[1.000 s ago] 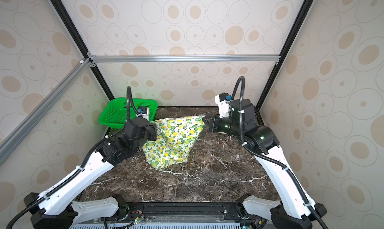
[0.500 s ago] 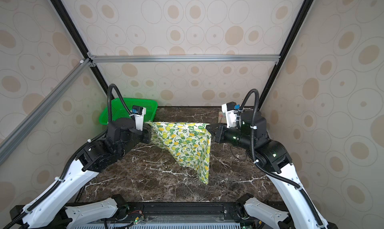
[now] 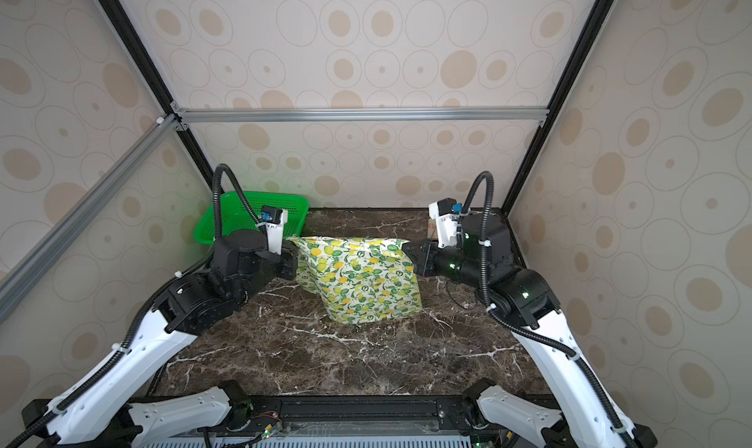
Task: Fold and stack skirts
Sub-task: Flatten out the skirt at the center of the table.
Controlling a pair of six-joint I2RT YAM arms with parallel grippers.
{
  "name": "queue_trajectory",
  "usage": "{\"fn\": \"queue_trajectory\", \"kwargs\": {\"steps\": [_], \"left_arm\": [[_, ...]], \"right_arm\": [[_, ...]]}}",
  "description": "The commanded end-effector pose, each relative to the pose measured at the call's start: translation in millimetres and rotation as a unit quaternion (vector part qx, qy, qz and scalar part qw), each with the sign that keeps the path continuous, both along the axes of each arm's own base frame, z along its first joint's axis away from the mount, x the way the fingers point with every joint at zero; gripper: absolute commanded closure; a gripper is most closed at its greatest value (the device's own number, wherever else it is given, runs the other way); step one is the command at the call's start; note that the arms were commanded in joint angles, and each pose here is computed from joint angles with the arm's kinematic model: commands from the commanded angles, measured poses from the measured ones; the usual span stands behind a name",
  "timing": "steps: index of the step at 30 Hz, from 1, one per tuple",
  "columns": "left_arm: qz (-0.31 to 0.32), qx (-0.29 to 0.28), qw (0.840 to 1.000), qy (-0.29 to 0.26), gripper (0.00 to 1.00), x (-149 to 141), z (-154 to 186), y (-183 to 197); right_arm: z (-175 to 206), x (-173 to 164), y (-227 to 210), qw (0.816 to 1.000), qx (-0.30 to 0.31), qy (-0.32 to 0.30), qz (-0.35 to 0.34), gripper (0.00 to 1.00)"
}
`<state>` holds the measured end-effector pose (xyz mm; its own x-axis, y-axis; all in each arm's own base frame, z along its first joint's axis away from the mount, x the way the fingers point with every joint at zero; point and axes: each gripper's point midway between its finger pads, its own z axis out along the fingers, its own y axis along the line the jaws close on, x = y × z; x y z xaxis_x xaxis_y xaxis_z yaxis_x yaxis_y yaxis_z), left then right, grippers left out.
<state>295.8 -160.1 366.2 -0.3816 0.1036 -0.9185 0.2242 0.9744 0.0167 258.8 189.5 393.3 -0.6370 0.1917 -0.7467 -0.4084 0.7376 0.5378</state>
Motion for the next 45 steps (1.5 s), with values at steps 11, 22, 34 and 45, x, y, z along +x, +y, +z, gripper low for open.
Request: {"fn": "queue_trajectory", "kwargs": {"steps": [11,22,34,45], "left_arm": [[0.102,0.041,0.993,-0.042,1.0,158,-8,25],[0.06,-0.009,0.994,-0.091,1.0,155,37,14],[0.032,-0.102,0.979,0.171,1.0,16,-219,11],[0.045,-0.108,0.959,0.257,0.29,-57,-258,24]], "right_arm": [[-28,154,-53,0.996,-0.03,-0.011,-0.086,1.0],[-45,157,-59,0.997,-0.022,0.001,-0.069,1.0],[-265,22,-61,0.969,-0.035,0.233,-0.075,1.0],[-290,-52,-74,0.952,-0.05,0.285,-0.101,0.51]]}}
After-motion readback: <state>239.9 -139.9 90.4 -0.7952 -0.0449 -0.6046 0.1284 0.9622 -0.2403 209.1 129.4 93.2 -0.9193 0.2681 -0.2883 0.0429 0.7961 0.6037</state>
